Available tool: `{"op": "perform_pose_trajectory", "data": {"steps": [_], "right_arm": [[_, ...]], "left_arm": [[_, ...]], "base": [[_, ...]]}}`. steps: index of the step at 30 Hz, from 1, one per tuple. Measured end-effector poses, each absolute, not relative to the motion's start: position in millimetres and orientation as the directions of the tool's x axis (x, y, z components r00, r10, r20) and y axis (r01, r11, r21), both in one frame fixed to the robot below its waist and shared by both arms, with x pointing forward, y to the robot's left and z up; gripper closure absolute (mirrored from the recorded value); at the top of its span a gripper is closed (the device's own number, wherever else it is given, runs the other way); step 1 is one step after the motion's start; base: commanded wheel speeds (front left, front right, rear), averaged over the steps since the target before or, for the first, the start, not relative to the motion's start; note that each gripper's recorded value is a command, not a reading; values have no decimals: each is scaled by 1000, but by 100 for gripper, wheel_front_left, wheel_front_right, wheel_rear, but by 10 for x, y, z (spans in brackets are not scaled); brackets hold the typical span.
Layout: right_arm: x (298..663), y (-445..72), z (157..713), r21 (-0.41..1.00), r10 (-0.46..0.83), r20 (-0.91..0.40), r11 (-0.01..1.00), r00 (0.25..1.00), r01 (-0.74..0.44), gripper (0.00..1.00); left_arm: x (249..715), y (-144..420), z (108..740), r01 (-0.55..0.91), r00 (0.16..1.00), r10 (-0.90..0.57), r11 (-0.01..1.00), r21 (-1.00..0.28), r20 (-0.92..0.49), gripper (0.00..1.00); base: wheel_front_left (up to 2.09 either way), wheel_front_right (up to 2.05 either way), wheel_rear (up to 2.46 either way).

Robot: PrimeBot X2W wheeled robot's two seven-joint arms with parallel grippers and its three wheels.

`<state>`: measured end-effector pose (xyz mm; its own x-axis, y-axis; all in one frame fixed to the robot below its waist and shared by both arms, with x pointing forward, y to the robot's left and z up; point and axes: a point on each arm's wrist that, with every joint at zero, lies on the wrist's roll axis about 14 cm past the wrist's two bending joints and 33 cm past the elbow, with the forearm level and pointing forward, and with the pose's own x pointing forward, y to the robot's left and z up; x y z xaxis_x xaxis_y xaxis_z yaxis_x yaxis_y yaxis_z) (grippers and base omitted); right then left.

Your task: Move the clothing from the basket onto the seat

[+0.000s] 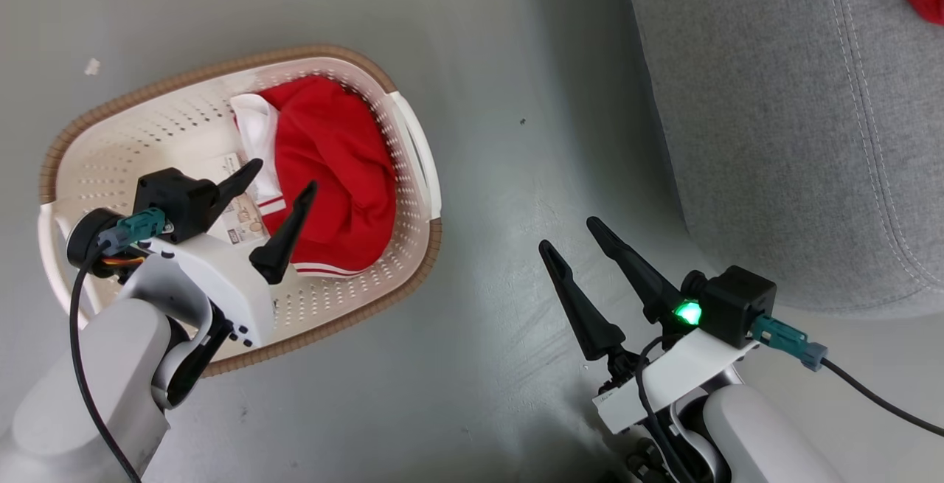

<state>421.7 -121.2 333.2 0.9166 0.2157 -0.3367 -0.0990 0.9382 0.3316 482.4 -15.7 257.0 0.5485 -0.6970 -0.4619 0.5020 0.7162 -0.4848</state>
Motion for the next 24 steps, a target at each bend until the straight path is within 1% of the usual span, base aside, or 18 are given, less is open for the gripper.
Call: {"op": "perform_pose_trajectory", "data": {"steps": [14,24], "right_arm": [[4251,-1309,3179,321,194,-369,944,909,-71,0],[4330,-1336,3104,310,194,-372,948,908,-75,0]], "left_arm": [[4835,-342,2298,499,497,-726,687,-528,-475,0],[4918,-418,2135,481,490,-728,685,-548,-480,0]], "base": [[0,0,0],[0,0,0]]}}
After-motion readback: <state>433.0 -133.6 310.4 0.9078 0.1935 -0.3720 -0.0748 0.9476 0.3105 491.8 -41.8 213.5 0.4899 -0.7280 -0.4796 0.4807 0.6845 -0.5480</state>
